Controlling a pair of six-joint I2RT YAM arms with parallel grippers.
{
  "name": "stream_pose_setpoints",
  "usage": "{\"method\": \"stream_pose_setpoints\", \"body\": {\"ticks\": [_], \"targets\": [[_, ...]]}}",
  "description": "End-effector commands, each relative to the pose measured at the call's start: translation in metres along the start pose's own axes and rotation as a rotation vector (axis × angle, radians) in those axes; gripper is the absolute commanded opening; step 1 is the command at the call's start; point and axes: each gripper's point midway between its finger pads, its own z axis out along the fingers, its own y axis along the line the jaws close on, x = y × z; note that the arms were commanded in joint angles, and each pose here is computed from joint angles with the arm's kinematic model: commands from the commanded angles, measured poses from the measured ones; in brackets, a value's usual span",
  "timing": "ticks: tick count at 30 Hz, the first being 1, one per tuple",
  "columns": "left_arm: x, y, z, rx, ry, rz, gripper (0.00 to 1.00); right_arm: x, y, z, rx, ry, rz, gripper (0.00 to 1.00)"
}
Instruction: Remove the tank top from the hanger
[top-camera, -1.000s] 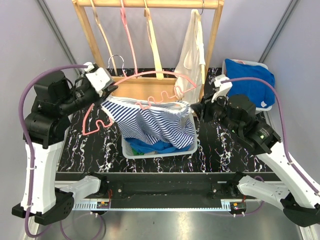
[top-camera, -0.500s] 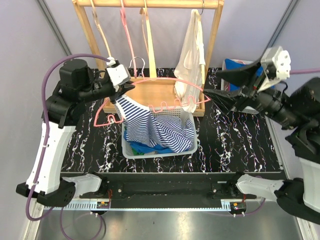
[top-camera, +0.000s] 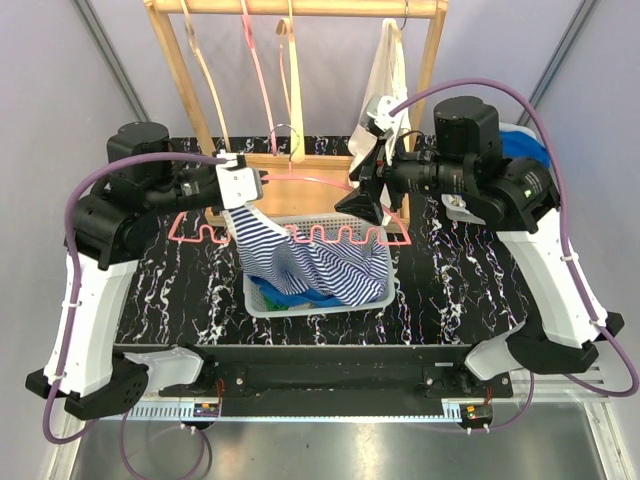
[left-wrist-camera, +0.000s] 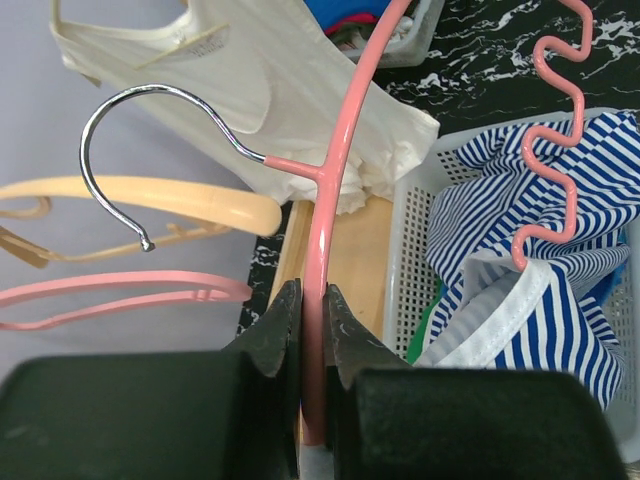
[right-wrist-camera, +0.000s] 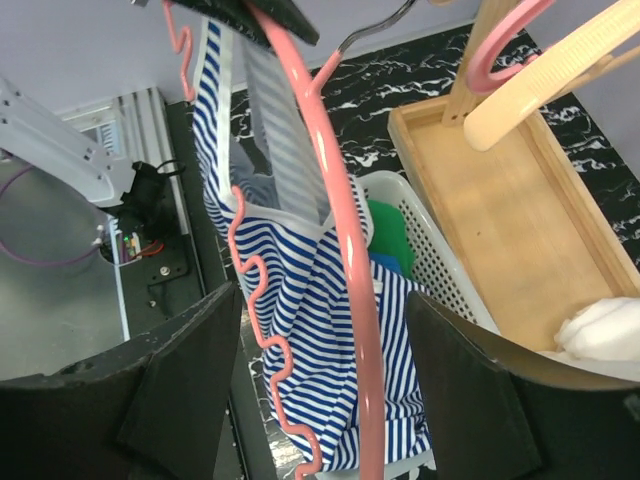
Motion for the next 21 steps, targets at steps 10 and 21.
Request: {"method": "stream_pose_setpoints", "body": {"ticks": [10, 21], "targets": [[-0.046, 0.009, -0.017, -0.034, -0.134, 0.126, 0.03, 0.002, 0.022, -0.012, -0.088, -0.017, -0.002, 0.73], [-0.047, 0.002, -0.019, -0.013, -0.138, 0.136, 0.03, 0.011, 0.013, 0.004, -0.088, 0.018, 0.011, 0.66]]}}
